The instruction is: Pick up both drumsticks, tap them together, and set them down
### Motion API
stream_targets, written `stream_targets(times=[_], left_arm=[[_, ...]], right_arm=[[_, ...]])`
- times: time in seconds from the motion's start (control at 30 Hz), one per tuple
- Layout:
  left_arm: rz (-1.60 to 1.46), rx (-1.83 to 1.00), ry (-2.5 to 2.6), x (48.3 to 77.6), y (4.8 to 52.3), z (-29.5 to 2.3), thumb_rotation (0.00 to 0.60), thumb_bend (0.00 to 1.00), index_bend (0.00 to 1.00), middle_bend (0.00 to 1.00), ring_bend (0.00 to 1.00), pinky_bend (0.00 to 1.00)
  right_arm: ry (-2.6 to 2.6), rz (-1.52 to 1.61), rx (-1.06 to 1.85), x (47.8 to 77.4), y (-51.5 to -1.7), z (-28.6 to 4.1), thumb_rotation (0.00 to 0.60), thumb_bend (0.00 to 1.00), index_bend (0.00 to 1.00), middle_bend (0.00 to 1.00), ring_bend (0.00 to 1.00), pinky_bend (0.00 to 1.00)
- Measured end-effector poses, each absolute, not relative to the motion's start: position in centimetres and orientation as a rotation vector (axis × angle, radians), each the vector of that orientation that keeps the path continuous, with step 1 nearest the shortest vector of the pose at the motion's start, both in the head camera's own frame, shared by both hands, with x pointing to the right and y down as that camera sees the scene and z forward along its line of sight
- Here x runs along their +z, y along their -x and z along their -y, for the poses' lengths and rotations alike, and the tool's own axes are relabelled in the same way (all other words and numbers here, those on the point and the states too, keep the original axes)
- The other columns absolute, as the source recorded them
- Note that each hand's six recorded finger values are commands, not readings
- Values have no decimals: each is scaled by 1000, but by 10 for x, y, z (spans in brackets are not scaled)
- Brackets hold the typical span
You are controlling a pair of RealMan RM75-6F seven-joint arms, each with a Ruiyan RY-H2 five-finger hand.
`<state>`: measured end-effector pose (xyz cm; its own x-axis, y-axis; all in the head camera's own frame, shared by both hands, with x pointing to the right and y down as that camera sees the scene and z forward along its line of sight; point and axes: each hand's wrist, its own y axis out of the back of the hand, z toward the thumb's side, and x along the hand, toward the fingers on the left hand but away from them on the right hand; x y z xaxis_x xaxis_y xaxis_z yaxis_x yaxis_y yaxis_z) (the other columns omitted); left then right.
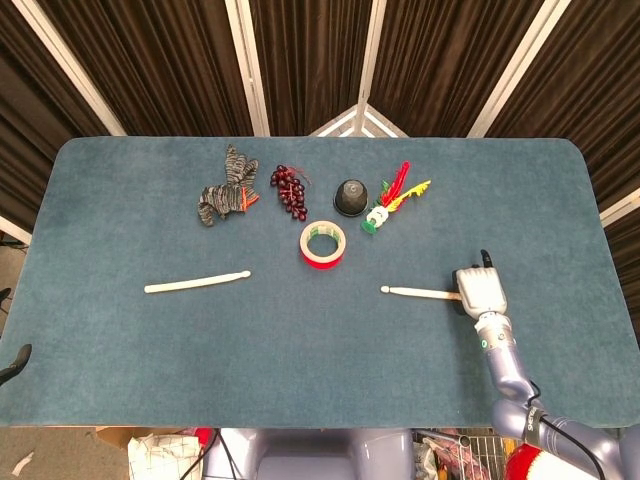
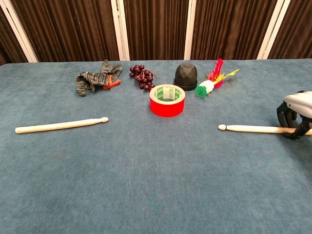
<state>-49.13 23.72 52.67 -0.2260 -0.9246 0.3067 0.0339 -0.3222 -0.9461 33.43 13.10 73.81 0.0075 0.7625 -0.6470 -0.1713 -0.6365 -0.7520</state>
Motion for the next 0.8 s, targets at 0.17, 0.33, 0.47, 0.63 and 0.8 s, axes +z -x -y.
stream_targets(times=[0.17, 0.33, 0.47, 0.63, 0.8], left_arm=[[-1143, -1647, 1279, 528, 491, -237, 600, 370, 165, 125, 0, 0], [-1144, -1645, 1280, 528, 490, -237, 600, 370, 165, 125, 0, 0], [-1138, -1644, 1285, 529, 489, -237, 600, 369, 165, 125, 0, 0], [-1137, -1644, 1285, 529, 488, -237, 600, 370, 165, 126, 0, 0], [-1132, -1631, 1292, 530, 487, -235, 600, 370, 186, 152, 0, 0]], right_arm=[[1610, 649, 1664, 730, -331, -126, 600, 418, 747, 616, 391, 14], [1620, 660, 1611, 722, -330, -123, 600, 419, 749, 619, 391, 14], [1633, 665, 1573, 717, -329, -122, 600, 429, 759, 623, 391, 14], [1635, 660, 1538, 714, -329, -122, 600, 435, 760, 623, 391, 15], [1650, 694, 1495, 707, -328, -119, 600, 435, 760, 624, 392, 14]])
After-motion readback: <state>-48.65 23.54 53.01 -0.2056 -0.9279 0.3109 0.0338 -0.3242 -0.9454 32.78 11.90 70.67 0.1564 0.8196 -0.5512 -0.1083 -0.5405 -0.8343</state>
